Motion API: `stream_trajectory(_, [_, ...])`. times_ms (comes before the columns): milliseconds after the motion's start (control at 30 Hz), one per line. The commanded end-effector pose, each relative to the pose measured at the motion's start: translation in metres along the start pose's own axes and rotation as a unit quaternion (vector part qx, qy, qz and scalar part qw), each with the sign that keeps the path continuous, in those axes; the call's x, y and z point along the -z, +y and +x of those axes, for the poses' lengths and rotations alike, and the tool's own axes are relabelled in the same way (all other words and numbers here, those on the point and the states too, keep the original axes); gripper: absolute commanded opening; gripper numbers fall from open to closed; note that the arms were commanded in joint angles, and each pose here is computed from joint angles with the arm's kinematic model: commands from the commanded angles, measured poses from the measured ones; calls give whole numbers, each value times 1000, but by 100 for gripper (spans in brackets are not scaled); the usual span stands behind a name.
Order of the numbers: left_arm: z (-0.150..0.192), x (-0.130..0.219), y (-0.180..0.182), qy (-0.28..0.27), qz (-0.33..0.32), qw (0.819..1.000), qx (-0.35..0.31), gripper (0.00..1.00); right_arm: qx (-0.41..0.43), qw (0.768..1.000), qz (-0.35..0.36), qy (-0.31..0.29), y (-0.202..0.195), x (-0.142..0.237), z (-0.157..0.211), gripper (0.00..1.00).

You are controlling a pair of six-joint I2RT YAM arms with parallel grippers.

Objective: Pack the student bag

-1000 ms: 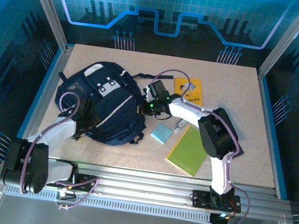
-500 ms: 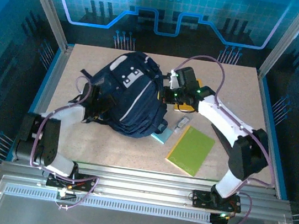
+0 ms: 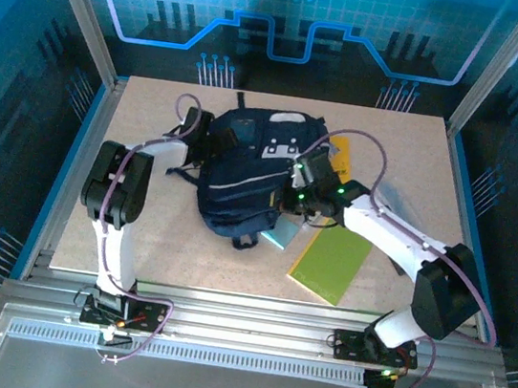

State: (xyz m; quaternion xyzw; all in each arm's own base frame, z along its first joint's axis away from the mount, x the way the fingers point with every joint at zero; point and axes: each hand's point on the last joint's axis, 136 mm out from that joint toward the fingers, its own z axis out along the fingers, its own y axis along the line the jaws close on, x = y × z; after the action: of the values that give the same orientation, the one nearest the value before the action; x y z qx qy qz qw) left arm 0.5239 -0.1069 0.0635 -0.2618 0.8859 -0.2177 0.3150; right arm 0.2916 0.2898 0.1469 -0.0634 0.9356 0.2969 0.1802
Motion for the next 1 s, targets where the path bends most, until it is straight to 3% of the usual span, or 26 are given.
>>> stream_trajectory(0, [-20,1,-44,-2,39,998,-55,99,51,992,-111,28,73,-10,3,29])
stream_trajectory(33, [-30,4,-43,-9,24,997,-68,99,58,991,-109,44,78,-13,6,41])
stream_trajectory(200, [-66,40,-20,-29,-50,995,-84,99,83,994,-51,44,56,-6,5,68])
stream_trajectory(367, [-44,72,-11,-16,-60,996,-70,99,68,998,4,14,11,15,-23,72])
stream_trajectory(700, [85,115,5,65,-51,996,-15,99,-47,990,122,-59,-120,15,-75,78])
stream_trajectory(867, [131,136,23,94,-53,994,26,99,-95,987,101,-81,-161,1,-87,80])
stream_trajectory(967, [142,138,38,90,-73,993,21,99,-106,990,55,-79,-162,-19,-96,79])
